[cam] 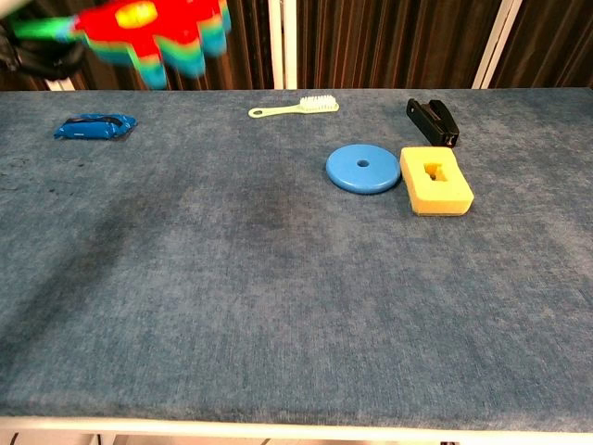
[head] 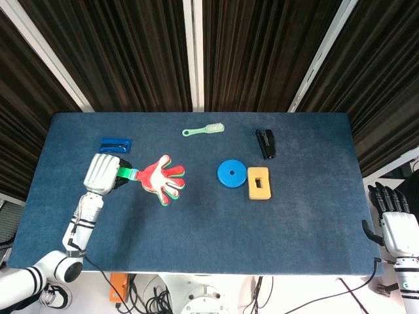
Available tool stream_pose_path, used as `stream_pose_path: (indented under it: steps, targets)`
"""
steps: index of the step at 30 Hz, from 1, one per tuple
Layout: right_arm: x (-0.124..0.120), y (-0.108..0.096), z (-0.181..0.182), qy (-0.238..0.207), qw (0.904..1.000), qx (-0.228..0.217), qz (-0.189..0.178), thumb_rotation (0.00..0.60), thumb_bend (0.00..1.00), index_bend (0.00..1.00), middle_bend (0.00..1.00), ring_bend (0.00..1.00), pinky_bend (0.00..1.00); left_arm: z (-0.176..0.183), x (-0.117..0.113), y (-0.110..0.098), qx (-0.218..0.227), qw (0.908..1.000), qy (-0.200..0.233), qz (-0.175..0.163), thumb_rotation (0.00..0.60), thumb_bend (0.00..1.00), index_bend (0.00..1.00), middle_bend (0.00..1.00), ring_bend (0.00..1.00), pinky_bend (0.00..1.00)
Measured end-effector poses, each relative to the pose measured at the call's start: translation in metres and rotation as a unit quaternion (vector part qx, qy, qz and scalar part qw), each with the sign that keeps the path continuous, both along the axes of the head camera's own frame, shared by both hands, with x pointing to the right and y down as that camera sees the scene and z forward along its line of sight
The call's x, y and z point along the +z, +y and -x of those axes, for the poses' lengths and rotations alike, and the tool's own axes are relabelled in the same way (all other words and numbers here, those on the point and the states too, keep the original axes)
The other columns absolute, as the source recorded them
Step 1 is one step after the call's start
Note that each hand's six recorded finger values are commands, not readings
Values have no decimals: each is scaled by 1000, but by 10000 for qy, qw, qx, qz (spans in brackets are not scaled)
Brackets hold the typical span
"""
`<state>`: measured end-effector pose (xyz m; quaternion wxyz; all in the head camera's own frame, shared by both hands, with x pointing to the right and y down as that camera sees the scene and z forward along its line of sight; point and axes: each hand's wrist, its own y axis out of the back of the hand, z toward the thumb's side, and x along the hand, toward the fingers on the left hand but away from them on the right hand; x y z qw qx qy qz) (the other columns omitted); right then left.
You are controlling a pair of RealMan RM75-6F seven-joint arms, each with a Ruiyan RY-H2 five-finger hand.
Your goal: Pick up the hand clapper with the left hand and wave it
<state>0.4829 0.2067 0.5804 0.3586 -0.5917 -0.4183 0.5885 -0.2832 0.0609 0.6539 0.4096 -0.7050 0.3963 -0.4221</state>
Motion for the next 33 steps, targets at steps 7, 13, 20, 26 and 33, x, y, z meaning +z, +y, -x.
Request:
stream_pose_path:
  steps: [7, 13, 20, 26, 33]
  targets:
    - [-1, 0, -1, -8, 10000, 19, -18, 600, 311, 0, 0, 0, 0, 3, 11, 5, 653, 9866, -1495, -55, 600, 567, 1000, 1000, 1000, 1000]
    - [0, 0, -3, -10, 10000, 29, 3, 600, 311, 0, 0, 0, 0, 6, 7, 1, -116, 9970, -705, 294, 600, 569, 1000, 1000, 1000, 1000]
    - [2, 0, -3, 11, 10000, 44, 33, 600, 311, 0, 0, 0, 0, 21, -6, -13, -2111, 9358, 2560, 1189, 600, 569, 1000, 1000, 1000, 1000]
    - [2, 0, 0, 17, 10000, 10, 34, 600, 311, 0, 0, 0, 0, 34, -18, -21, -3139, 8047, 4840, 1405, 600, 569, 1000, 1000, 1000, 1000]
    - [2, 0, -1, 26, 10000, 20, 45, 600, 311, 0, 0, 0, 0, 39, -18, -21, -2752, 8393, 4564, 1069, 600, 568, 1000, 1000, 1000, 1000]
